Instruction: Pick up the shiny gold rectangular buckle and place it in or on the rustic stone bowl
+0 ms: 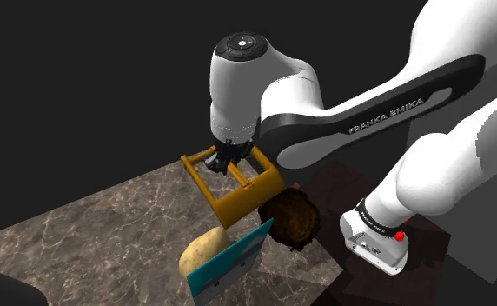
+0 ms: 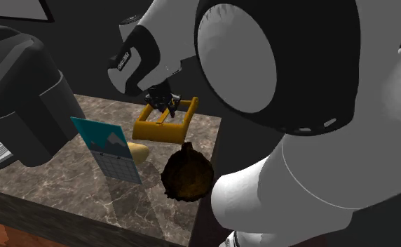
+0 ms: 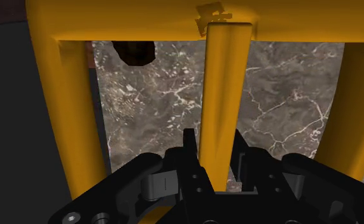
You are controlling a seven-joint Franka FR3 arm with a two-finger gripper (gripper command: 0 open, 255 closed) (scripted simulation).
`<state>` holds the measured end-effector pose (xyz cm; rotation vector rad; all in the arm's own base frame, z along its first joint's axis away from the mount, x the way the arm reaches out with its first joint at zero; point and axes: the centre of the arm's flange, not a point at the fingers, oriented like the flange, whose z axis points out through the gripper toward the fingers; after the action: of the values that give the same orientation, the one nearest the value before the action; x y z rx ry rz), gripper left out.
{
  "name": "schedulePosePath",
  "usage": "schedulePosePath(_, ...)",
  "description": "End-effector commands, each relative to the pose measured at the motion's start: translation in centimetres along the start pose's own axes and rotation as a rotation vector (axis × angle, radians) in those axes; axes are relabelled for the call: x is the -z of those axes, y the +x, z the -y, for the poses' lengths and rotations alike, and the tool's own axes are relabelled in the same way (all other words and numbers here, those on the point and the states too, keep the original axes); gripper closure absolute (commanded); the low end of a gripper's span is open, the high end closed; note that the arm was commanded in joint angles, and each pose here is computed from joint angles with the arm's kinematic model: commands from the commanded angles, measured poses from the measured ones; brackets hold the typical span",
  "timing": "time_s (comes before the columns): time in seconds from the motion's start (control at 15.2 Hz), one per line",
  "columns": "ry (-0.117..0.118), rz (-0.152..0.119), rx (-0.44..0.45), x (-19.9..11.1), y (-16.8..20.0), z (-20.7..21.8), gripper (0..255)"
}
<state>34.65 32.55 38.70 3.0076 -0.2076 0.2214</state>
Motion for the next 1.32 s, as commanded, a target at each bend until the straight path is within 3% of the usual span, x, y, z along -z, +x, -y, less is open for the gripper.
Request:
schedulePosePath(0.0, 0.003, 0.0, -0.002, 0.3, -1.9, -1.8, 255)
schedulePosePath(0.73, 0.003, 0.0, -0.002, 0.8, -12.2, -12.3, 255)
schedulePosePath(1.25, 0.003, 0.0, -0.002, -3.4, -12.8, -11.9, 255)
